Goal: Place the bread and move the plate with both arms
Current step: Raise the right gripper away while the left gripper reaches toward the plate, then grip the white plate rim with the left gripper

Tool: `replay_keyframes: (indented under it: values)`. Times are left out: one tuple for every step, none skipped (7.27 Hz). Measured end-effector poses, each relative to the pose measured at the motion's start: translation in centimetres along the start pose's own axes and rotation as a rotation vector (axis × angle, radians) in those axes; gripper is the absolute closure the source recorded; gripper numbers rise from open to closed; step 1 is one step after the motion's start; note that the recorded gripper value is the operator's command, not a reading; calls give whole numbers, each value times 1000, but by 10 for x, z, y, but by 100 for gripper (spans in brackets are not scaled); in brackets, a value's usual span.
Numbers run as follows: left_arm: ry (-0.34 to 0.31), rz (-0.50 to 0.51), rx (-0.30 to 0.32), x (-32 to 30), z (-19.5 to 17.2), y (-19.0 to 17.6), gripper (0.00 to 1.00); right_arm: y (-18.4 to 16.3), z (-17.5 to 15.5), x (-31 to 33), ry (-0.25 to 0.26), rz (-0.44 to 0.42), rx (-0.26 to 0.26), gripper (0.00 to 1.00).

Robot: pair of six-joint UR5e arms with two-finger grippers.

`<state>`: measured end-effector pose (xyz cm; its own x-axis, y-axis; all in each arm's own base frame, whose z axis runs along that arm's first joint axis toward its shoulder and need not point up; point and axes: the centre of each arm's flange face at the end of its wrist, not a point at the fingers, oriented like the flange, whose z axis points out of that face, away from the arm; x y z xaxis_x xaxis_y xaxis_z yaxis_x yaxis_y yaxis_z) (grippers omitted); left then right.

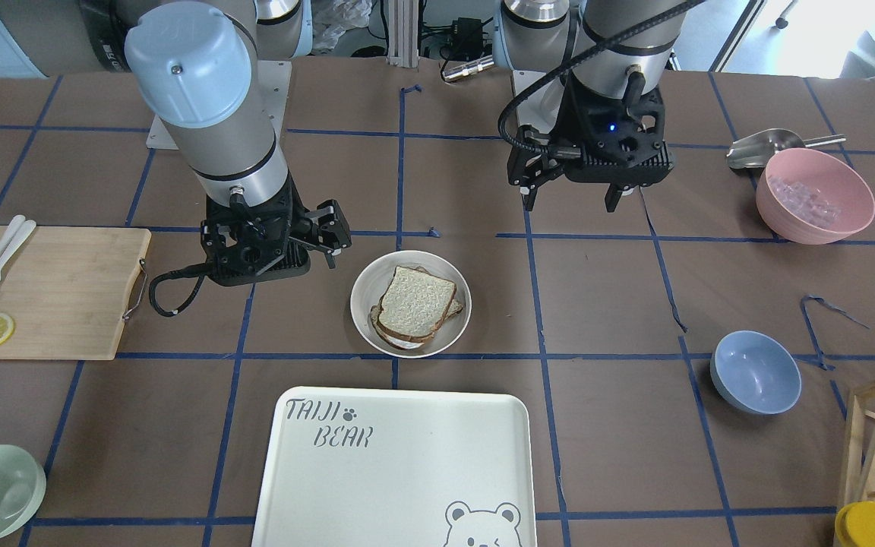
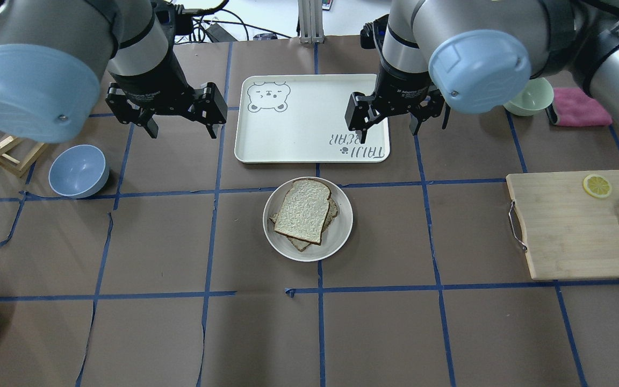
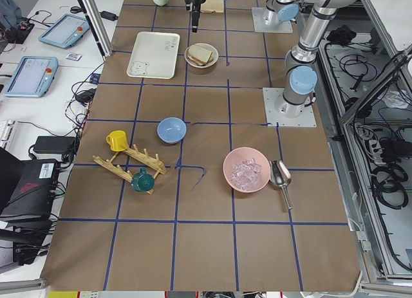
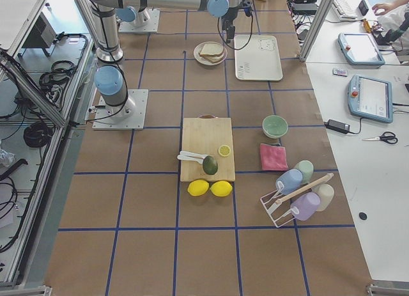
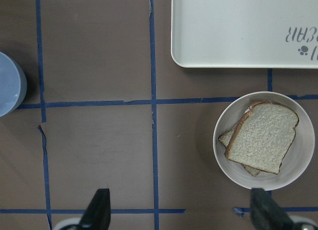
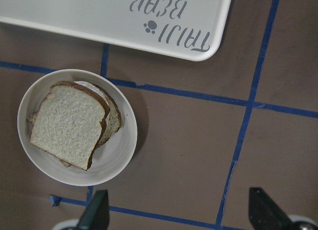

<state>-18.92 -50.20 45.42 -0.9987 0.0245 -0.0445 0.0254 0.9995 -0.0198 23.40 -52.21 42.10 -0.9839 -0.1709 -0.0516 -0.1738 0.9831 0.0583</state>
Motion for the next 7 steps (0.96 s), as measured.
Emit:
replay_keyframes:
  values:
    - [0, 1, -20, 3, 35, -6, 0, 19, -20, 0, 3, -2, 5, 0]
    - [6, 3, -32, 6, 74, -7, 0, 34, -35, 1, 8, -2, 13, 0]
    - [13, 7, -43, 9, 109, -3, 0, 37, -35, 4, 6, 8, -4, 0]
    - [16, 11, -62, 11, 142, 3, 0, 30, -22, 14, -11, 29, -38, 0]
    - [17, 16, -77, 14, 171, 7, 0, 21, -7, 26, -34, 54, -48, 0]
    - [17, 26, -78, 21, 195, 10, 0, 11, 2, 38, -46, 75, -23, 0]
    - [18, 38, -66, 29, 216, 10, 2, 2, 5, 47, -46, 92, 8, 0]
